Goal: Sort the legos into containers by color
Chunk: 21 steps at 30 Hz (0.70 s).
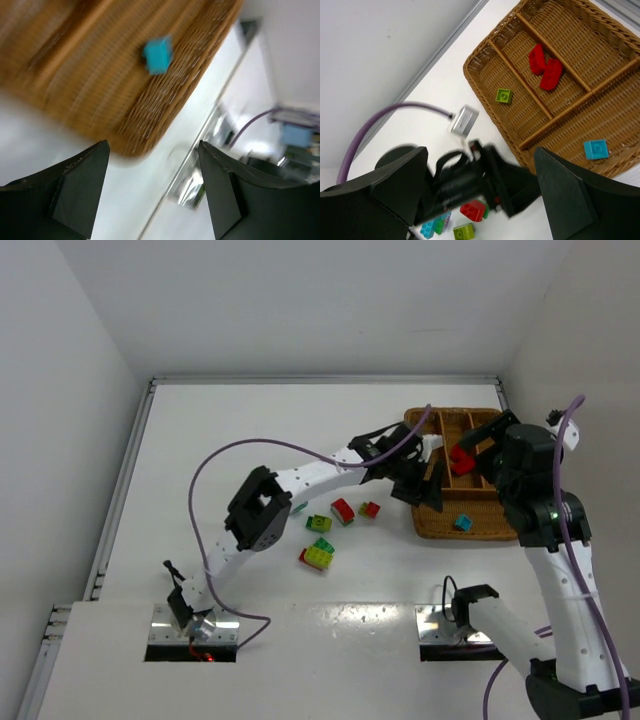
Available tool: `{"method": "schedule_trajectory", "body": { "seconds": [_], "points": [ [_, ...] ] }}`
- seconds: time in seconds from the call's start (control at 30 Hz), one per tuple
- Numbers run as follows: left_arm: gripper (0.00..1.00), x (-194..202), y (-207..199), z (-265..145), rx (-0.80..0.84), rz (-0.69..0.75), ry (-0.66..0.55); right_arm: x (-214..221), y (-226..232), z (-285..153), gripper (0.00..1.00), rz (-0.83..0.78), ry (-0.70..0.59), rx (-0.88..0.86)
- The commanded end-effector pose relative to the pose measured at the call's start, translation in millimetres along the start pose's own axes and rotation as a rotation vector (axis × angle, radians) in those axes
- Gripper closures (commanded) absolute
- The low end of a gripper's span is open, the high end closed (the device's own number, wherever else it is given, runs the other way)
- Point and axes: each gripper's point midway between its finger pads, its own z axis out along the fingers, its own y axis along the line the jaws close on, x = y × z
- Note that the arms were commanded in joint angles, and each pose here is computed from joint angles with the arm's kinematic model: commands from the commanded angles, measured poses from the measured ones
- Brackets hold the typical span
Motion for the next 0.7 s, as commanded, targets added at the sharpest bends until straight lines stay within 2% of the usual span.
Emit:
{"method": "schedule_trajectory", "body": {
  "seconds": [0.0,0.03,0.07,0.13,0.17,0.2,0.23,0.3,0.33,0.43,0.53,0.57,0.67],
  "points": [
    [0.22,6.1,4.8,-69.6,-0.178,0.117,-0.03,-9.8,17.0,0.7,0.13,-0.02,0.0,-0.04],
    [0.22,1.4,-5.7,-100.5,-0.192,0.144,-0.079,-5.9,18.1,3.1,0.13,-0.035,0.018,-0.044],
    [0.22,23.1,30.7,-112.0,-0.264,0.12,-0.029,-6.5,19.9,4.9,0.13,-0.036,0.02,-0.042],
    [0.22,30.3,66.6,-163.6,-0.436,0.113,-0.072,10.8,25.1,14.3,0.13,-0.058,0.087,-0.066],
    [0.22,26.2,61.5,-180.2,-0.438,0.122,-0.092,11.0,26.6,17.6,0.13,-0.07,0.086,-0.068],
    [0.21,35.8,85.5,-196.3,-0.542,0.109,-0.093,21.2,31.4,20.4,0.13,-0.074,0.13,-0.094],
    [0.21,38.4,95.5,-212.3,-0.596,0.106,-0.101,34.8,30.0,30.9,0.13,-0.1,0.176,-0.085],
    [0.12,48.9,127.0,-254.5,-0.757,0.082,-0.109,60.8,31.1,41.0,0.13,-0.128,0.259,-0.101],
    [0.09,55.9,147.4,-279.3,-0.851,0.042,-0.112,87.7,29.0,50.6,0.13,-0.159,0.319,-0.097],
    [0.09,64.6,171.0,-307.1,-0.912,-0.027,-0.126,137.3,39.0,53.7,0.13,-0.238,0.42,-0.15],
    [0.09,67.9,189.9,-339.5,-0.939,-0.106,-0.185,210.9,55.8,42.1,0.14,-0.464,0.559,-0.23],
    [0.09,69.3,194.5,-348.1,-0.95,-0.127,-0.199,232.6,66.7,30.0,0.17,-0.583,0.613,-0.298],
    [0.09,66.4,211.5,-379.7,-0.972,-0.241,-0.305,280.7,63.7,33.1,0.23,-0.813,0.701,-0.271]
  ]
}}
